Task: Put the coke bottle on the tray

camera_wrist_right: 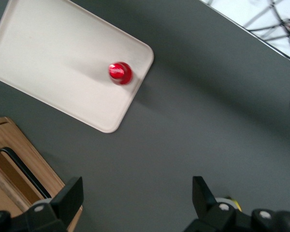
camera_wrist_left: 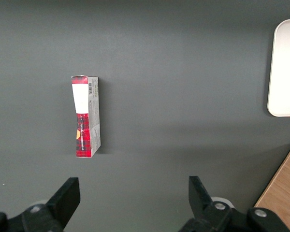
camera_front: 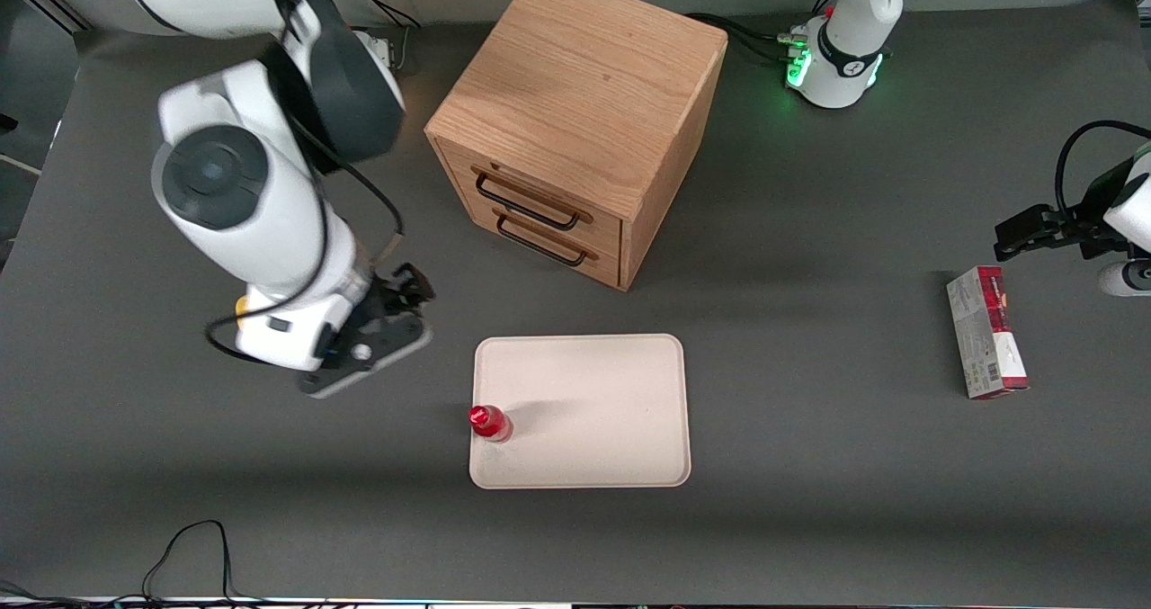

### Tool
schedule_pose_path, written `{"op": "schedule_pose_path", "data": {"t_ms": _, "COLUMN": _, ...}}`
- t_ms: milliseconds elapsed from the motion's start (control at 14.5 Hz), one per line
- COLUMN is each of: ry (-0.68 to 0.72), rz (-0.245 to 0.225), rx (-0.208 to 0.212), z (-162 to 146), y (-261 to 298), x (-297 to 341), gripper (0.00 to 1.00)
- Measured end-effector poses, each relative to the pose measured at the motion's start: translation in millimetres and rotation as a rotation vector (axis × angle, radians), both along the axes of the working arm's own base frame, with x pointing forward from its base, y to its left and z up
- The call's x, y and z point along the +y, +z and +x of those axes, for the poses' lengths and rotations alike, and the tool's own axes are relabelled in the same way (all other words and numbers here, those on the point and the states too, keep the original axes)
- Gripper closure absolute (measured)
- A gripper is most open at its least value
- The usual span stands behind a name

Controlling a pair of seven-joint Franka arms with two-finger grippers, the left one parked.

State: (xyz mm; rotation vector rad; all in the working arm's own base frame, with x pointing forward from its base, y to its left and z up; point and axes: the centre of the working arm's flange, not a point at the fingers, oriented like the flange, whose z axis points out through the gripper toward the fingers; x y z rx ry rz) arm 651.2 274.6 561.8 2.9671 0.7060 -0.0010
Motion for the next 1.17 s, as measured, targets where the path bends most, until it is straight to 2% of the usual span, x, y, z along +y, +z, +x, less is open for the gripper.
{"op": "schedule_pose_path", "data": {"t_ms": 138, "ry": -0.051, "rz": -0.026, "rx": 0.0, "z": -7, "y": 16, "x": -34, "gripper": 0.0}}
{"op": "schedule_pose_path", "data": {"t_ms": 206, "ry": -0.081, "rz": -0.023, "rx": -0.006, "z": -9, "y": 24, "x": -56, "gripper": 0.0}}
{"op": "schedule_pose_path", "data": {"t_ms": 413, "ry": -0.194, "rz": 0.031, "rx": -0.016, "z": -18, "y": 47, "x": -135, "gripper": 0.0}}
{"op": "schedule_pose_path", "data": {"t_ms": 550, "ry": -0.266, "rz": 0.058, "rx": -0.04, "z": -27, "y": 55, "x": -187, "gripper": 0.0}}
{"op": "schedule_pose_path", "data": {"t_ms": 757, "ry": -0.341, "rz": 0.077, "rx": -0.067, "z": -53, "y": 60, "x": -240, "gripper": 0.0}}
{"op": "schedule_pose_path", "data": {"t_ms": 963, "ry": -0.384, "rz": 0.078, "rx": -0.053, "z": -73, "y": 61, "x": -267, "gripper": 0.0}}
{"op": "schedule_pose_path", "data": {"t_ms": 1169, "ry": -0.401, "rz": 0.072, "rx": -0.022, "z": -79, "y": 56, "x": -276, "gripper": 0.0}}
